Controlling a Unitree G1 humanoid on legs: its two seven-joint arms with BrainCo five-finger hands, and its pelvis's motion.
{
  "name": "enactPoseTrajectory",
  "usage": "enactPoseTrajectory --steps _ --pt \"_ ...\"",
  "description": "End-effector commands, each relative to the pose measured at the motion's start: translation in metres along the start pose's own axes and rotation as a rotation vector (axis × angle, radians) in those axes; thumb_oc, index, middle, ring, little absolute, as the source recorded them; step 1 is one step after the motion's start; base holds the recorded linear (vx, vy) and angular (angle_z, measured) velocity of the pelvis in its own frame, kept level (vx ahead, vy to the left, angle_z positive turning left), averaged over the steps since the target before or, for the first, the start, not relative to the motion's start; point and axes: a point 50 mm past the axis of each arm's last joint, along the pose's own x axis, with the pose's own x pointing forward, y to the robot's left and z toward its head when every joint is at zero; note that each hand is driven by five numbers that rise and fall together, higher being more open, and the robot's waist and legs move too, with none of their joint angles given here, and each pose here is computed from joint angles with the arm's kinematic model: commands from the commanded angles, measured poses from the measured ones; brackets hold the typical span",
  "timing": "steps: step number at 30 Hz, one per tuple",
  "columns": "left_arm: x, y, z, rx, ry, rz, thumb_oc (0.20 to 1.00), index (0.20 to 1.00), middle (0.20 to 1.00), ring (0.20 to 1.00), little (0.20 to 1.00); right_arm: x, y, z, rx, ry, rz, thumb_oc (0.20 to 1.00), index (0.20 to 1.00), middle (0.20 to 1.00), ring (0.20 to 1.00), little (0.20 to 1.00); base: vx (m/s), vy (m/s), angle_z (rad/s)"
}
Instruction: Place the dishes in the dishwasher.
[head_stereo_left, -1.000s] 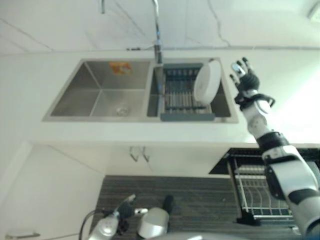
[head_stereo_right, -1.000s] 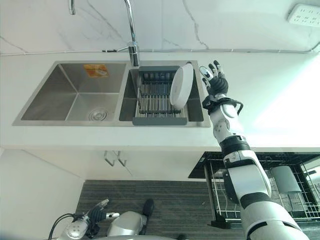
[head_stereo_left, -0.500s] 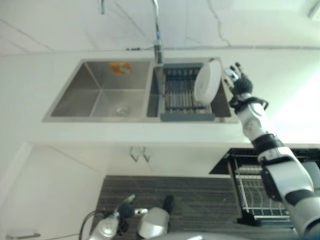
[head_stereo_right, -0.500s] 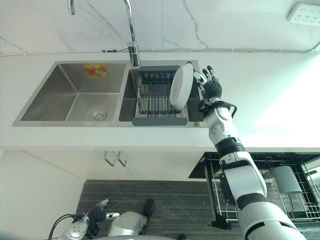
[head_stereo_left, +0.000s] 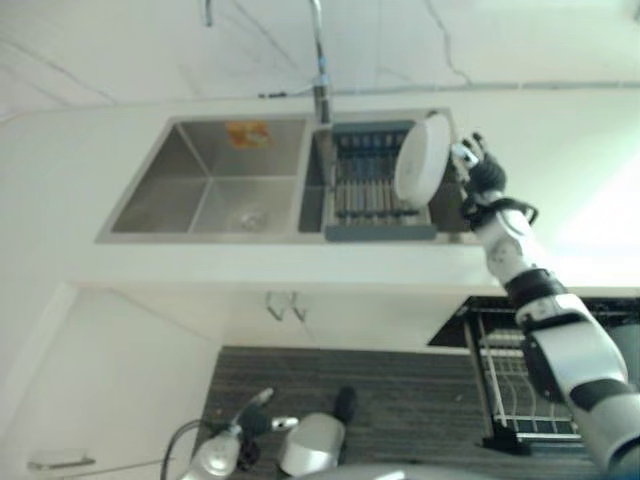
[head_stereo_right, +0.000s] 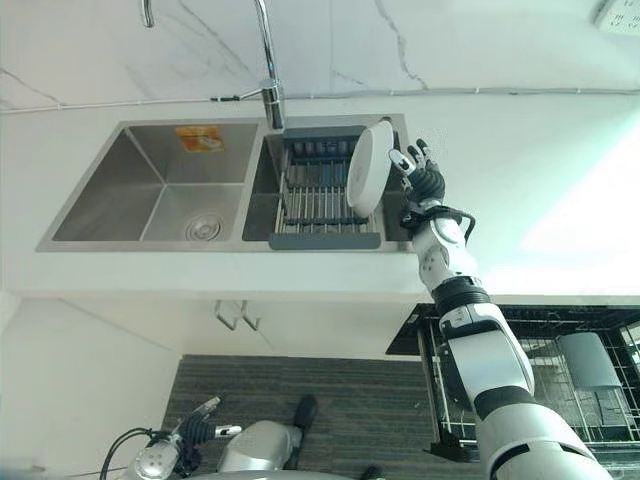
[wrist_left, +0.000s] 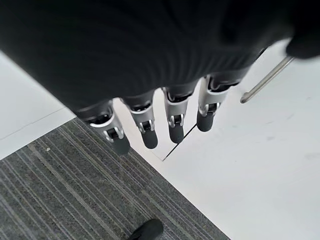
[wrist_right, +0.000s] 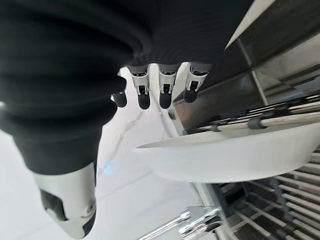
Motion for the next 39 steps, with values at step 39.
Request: enactPoseTrajectory --steps 39 --pt "0.001 -0.007 0.007 0.188 -0.036 -0.07 1.0 1.0 1.0 1.0 1.0 0.014 0.012 0.05 -0.226 -0.111 0.062 1.0 1.0 1.0 1.0 1.0 0.0 0.0 0.01"
